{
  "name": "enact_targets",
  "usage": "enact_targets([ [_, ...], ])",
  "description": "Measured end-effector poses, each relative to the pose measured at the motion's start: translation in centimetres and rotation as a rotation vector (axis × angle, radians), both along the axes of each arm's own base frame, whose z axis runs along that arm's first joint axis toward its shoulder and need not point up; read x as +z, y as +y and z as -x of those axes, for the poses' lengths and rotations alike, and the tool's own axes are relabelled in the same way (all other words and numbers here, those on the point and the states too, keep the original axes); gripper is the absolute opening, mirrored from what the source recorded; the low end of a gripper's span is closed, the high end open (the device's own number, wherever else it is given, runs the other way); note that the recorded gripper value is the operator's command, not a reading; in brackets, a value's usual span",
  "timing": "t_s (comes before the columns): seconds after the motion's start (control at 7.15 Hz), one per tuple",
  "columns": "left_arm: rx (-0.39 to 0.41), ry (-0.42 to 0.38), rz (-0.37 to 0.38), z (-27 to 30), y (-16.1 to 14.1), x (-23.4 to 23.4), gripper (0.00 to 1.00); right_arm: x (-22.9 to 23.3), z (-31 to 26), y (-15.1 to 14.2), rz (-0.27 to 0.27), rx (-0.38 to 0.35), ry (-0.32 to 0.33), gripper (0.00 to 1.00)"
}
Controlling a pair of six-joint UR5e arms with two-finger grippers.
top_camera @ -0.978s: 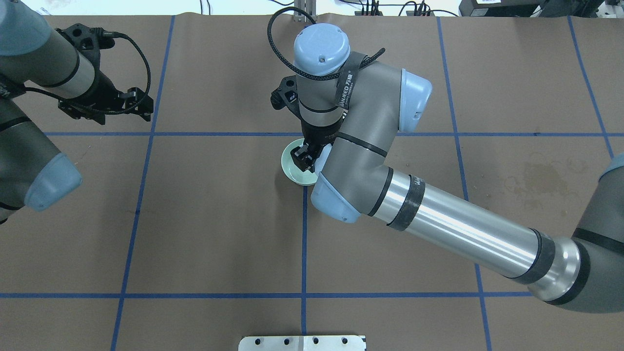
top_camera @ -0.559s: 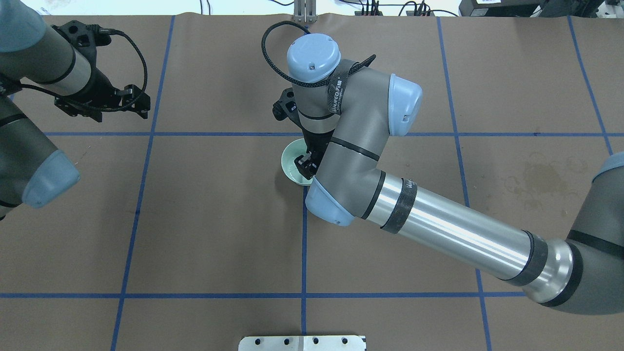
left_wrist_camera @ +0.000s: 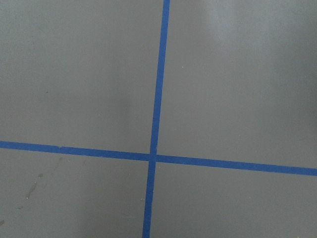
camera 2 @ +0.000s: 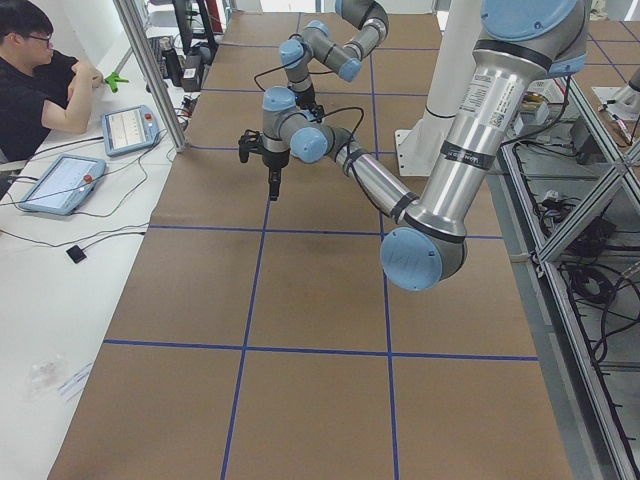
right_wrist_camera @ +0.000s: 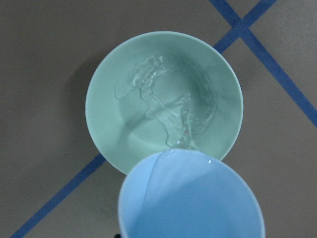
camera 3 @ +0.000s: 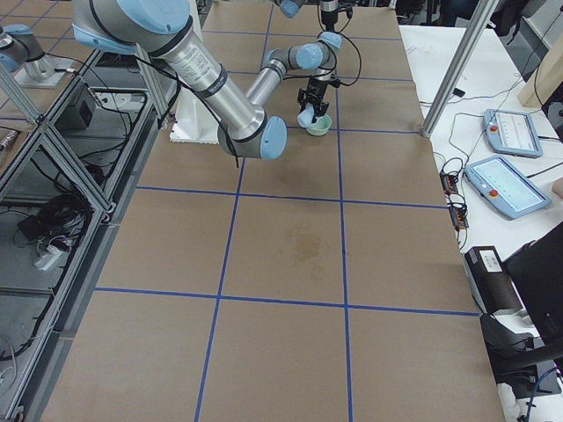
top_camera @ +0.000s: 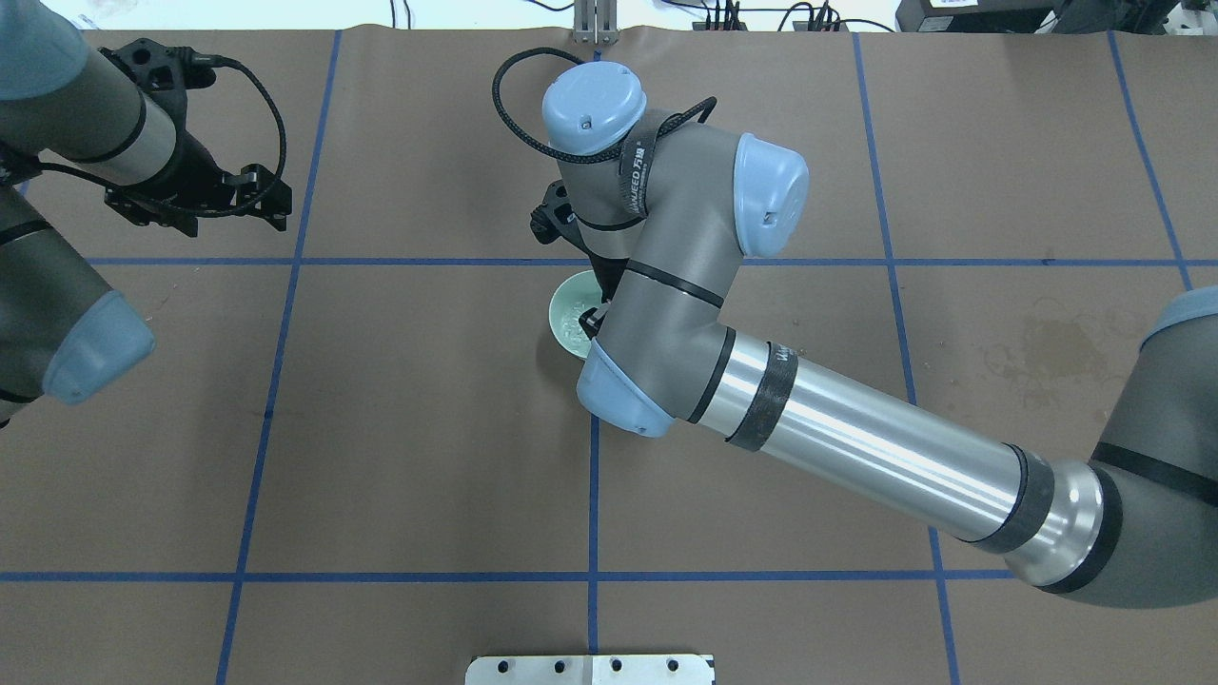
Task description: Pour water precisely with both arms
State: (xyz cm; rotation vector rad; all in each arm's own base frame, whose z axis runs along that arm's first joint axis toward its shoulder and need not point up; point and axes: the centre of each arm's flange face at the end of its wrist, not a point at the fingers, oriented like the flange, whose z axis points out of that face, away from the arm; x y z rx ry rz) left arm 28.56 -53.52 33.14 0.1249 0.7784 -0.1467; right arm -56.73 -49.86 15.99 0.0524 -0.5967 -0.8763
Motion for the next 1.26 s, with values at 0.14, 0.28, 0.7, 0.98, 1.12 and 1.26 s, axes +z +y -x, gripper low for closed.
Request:
enact_targets([
  [0.14, -0.001, -0.001, 0.000, 0.0, 0.0, 0.0, 1.00, 0.1, 0.0, 0.0, -0.002, -0.020, 0.016, 0.00],
  [0.28, -0.001, -0.001, 0.001, 0.0, -0.1, 0.1, 1.00, 0.2, 0.0, 0.0, -0.004, -0.033, 0.024, 0.00],
  [0.7, -0.002, -0.001, 0.001, 0.1, -0.1, 0.1, 1.00, -0.4, -0.2, 0.1, -0.024, -0.038, 0.006, 0.00],
  [0.98, -0.002, -0.001, 0.002, 0.1, -0.1, 0.1, 1.00, -0.2, -1.0, 0.4, -0.091, -0.021, -0.087, 0.00],
  [1.12, -0.002, -0.001, 0.002, 0.0, -0.1, 0.0, 1.00, 0.3, -2.5, 0.7, -0.135, -0.004, -0.154, 0.00],
  [1.26, -0.002, 0.000, 0.002, 0.0, -0.1, 0.0, 1.00, 0.4, -4.5, 0.9, -0.173, 0.021, -0.212, 0.00],
])
